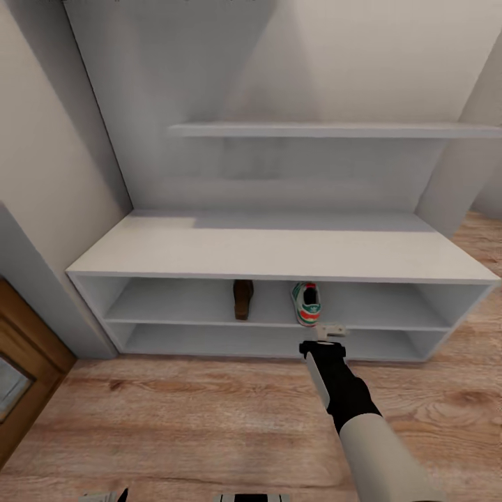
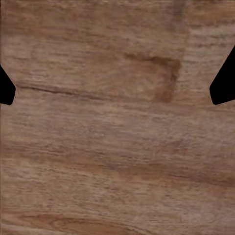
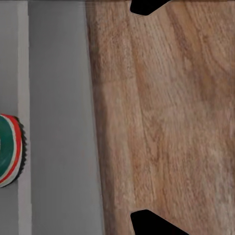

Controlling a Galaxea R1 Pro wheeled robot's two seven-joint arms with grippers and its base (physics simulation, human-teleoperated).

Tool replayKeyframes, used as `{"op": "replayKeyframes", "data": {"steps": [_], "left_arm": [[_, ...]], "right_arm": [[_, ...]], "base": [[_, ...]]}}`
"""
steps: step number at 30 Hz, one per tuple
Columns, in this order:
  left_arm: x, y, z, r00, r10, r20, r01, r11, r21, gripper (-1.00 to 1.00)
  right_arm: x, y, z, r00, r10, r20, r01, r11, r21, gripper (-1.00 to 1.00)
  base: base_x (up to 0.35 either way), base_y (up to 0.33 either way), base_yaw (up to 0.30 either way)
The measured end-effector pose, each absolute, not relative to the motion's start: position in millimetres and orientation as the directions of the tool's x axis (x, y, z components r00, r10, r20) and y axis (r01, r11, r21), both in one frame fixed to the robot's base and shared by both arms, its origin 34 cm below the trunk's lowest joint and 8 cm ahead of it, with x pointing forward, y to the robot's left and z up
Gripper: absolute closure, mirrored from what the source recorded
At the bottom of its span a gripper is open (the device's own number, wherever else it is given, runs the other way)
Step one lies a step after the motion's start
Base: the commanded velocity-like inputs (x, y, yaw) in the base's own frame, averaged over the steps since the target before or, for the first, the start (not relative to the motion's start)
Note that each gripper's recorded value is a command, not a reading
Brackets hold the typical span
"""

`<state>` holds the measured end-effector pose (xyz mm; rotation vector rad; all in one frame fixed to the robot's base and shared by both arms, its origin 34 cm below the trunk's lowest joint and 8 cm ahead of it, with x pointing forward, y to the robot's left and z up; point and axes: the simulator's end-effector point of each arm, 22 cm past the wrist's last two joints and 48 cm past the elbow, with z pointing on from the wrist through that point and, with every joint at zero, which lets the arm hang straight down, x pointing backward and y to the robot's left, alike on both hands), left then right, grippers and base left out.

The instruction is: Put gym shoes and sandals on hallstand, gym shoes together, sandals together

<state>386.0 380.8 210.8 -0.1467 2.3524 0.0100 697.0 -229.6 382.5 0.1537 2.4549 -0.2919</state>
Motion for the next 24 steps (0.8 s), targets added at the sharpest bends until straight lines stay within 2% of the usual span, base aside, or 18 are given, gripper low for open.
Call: {"op": "replayKeyframes", "data": {"steps": [10, 14, 24], "left_arm": [[386, 381, 211, -0.701, -0.103, -0.706, -0.109, 0.993, -0.037, -1.0], [386, 380, 211, -0.701, -0.104, -0.706, -0.109, 0.993, -0.038, -1.0], [386, 378, 211, -0.7, -0.107, -0.706, -0.11, 0.993, -0.041, -1.0]], "right_arm": [[693, -229, 376, -0.788, 0.034, -0.614, 0.178, 0.968, -0.174, -1.0], [678, -225, 352, -0.819, 0.025, -0.573, 0.159, 0.97, -0.185, -1.0], [645, -229, 294, -0.813, 0.01, -0.582, 0.153, 0.969, -0.196, -1.0]], "base": [[-0.337, 0.0, 0.0], [-0.299, 0.0, 0.0], [-0.119, 0.0, 0.0]]}}
